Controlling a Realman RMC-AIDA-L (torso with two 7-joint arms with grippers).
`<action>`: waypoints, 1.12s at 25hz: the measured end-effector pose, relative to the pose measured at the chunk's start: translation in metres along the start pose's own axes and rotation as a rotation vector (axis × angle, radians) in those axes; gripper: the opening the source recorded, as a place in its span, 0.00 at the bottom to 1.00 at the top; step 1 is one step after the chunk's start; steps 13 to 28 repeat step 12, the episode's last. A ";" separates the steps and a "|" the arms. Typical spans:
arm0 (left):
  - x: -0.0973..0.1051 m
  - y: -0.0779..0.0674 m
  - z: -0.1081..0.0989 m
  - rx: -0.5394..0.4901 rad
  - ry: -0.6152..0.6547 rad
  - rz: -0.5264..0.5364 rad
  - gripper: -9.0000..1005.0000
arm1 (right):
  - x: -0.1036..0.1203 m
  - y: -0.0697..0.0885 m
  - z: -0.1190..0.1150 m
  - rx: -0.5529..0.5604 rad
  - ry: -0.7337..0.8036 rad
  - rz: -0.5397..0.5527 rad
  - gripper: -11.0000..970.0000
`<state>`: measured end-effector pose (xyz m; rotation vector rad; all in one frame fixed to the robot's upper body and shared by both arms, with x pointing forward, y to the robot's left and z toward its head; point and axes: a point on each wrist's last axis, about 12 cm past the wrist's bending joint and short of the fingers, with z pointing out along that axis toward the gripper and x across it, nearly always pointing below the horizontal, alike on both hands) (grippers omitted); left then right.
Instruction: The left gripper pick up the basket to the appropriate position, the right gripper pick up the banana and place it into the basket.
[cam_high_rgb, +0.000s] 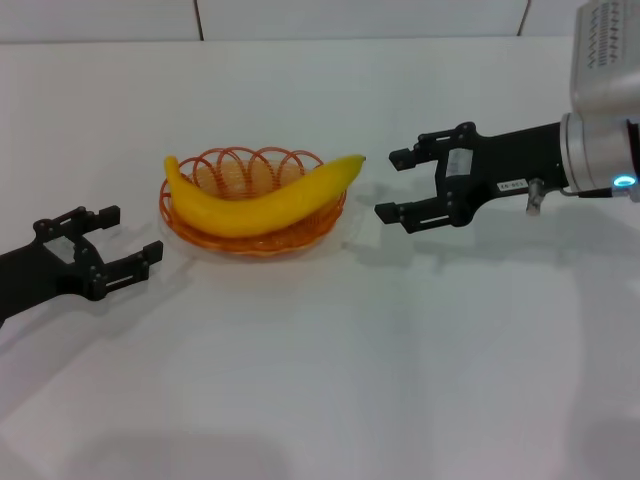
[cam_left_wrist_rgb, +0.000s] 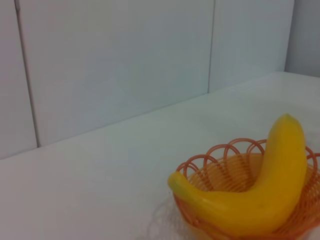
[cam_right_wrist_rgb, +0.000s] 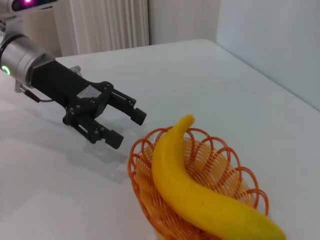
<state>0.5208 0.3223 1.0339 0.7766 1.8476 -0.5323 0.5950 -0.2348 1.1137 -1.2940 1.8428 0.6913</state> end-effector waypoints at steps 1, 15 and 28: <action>0.000 0.000 0.000 0.000 0.000 0.001 0.79 | 0.000 0.000 0.000 0.000 0.003 -0.001 0.78; 0.000 0.000 0.001 0.001 -0.001 0.006 0.79 | 0.001 0.000 0.001 -0.002 0.011 -0.003 0.78; 0.000 0.000 0.001 0.001 -0.001 0.006 0.79 | 0.001 0.000 0.001 -0.002 0.011 -0.003 0.78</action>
